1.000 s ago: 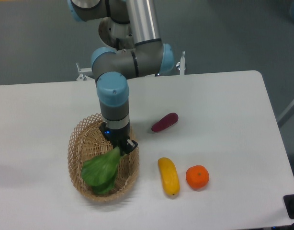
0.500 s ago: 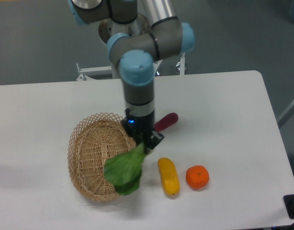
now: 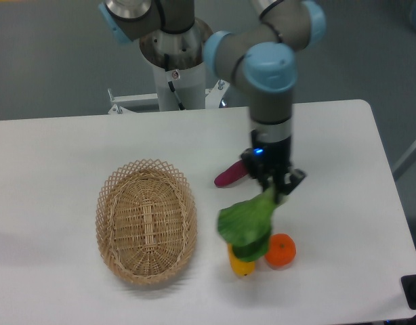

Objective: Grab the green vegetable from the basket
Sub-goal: 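Lift the bok choy out of the basket and carry it beside the orange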

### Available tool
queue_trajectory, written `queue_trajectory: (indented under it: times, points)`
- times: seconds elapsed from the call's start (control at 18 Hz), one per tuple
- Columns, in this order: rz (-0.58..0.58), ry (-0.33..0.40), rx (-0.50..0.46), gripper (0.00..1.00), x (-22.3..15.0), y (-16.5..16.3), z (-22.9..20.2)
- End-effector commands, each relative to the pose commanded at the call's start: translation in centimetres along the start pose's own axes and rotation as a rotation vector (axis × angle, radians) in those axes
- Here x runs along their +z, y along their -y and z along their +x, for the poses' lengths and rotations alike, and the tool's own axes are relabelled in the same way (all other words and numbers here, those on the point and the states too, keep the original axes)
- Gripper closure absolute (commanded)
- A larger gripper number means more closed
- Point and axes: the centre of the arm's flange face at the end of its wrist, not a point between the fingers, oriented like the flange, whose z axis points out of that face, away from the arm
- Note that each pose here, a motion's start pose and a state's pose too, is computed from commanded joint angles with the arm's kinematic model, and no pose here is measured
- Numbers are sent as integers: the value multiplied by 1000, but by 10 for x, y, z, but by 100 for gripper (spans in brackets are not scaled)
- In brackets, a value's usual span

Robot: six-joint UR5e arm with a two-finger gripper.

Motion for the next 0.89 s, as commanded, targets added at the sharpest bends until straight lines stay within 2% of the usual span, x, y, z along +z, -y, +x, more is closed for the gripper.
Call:
queue_trajectory:
  times: [0.28,0.89]
  points:
    - [13,12,-14,64,1,-7,-16]
    - [31,13,-14,64,-4,-5,-13]
